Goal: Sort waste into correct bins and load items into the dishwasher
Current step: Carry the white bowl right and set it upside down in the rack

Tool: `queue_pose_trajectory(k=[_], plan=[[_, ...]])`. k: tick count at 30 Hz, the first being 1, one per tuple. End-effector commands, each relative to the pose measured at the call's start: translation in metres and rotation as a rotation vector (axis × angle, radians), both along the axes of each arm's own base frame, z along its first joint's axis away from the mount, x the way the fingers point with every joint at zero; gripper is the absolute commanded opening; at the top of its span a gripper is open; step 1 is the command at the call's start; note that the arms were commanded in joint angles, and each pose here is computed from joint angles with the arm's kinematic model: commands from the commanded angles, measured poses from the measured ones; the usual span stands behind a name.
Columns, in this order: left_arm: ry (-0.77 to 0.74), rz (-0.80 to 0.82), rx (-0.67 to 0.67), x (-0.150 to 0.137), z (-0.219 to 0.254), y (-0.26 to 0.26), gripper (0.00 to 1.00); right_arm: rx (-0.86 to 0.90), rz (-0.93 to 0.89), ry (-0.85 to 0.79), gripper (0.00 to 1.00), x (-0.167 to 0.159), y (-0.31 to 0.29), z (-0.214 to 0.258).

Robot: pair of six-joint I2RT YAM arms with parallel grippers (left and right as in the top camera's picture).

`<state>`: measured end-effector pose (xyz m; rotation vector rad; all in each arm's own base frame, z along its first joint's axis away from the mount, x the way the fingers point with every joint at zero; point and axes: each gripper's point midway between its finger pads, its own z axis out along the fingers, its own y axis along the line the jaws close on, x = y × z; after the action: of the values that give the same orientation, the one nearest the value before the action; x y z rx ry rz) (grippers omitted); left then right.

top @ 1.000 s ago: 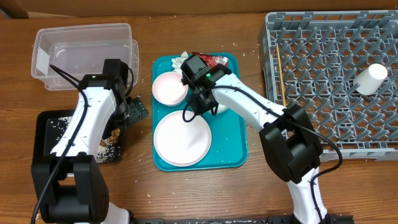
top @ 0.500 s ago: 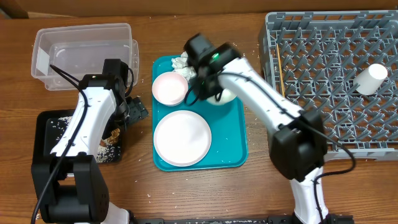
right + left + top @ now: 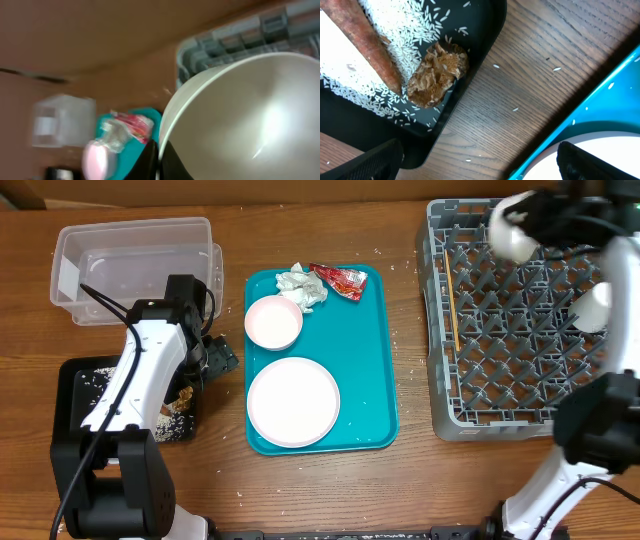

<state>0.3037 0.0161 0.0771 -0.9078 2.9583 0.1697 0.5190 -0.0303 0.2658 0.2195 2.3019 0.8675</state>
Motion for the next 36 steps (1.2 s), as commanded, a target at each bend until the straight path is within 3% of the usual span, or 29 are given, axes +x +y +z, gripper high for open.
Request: queue_pose_trajectory(k=[1,6,18,29,36], plan=[[0.006,0.022,0.013,0.000,-0.003,0.003,1.00,0.280,0.224,-0.145,0.04,-0.009,0.011,0.026],[0.006,0.022,0.013,0.000,-0.003,0.003,1.00,0.350,0.245,-0.192,0.04,0.003,-0.012,0.002],[0.006,0.022,0.013,0.000,-0.003,0.003,1.00,0.427,0.194,-0.097,0.04,0.039,-0.017,-0.064],[0.006,0.022,0.013,0.000,-0.003,0.003,1.00,0.403,0.095,-0.043,0.04,0.040,-0.040,-0.077],[0.006,0.021,0.013,0.000,-0.003,0.003,1.00,0.318,-0.067,0.026,0.04,0.039,-0.082,-0.099]])
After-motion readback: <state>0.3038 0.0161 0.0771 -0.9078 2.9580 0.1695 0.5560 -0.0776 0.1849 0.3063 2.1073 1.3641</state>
